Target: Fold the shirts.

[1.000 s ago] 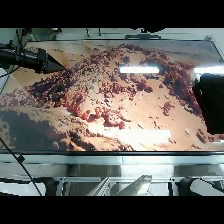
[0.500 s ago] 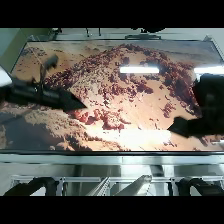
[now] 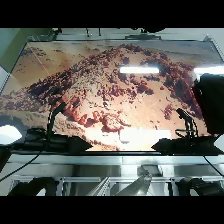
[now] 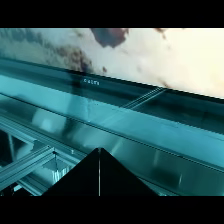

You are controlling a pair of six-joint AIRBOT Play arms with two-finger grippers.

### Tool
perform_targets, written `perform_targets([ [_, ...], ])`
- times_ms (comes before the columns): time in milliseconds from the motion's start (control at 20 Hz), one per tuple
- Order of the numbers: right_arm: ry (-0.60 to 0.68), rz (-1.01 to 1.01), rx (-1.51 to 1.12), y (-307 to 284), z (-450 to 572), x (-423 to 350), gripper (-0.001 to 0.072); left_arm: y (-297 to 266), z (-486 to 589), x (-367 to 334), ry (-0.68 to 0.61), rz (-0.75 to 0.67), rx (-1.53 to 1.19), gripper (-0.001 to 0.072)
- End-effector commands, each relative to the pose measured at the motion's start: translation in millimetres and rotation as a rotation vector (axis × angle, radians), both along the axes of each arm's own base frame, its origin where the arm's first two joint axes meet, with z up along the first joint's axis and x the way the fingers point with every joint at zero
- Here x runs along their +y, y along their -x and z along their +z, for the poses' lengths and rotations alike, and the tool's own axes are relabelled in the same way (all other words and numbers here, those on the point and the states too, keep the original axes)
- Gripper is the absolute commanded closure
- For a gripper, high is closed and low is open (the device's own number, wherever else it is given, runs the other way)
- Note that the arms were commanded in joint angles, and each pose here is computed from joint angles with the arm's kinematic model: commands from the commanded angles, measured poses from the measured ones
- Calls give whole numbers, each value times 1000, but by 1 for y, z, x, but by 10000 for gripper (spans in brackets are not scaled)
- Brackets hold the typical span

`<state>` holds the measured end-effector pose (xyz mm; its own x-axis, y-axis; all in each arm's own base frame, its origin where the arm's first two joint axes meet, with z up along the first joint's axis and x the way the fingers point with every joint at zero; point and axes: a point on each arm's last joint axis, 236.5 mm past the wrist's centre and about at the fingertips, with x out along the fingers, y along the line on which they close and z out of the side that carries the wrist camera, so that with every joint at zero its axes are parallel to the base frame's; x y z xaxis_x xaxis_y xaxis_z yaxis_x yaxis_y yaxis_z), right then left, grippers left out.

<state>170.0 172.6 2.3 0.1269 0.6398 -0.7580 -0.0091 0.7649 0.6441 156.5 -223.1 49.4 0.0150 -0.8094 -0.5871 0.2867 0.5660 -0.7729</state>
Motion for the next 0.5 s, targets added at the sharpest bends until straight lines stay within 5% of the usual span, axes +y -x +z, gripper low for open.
perform_targets([
  [0, -48, -1, 5, 2, 5, 9, 696, 5, 3, 1, 7, 9, -36, 692],
  [450, -48, 0, 5, 2, 5, 9, 696, 10, 16, 2, 21, 8, -99, 691],
])
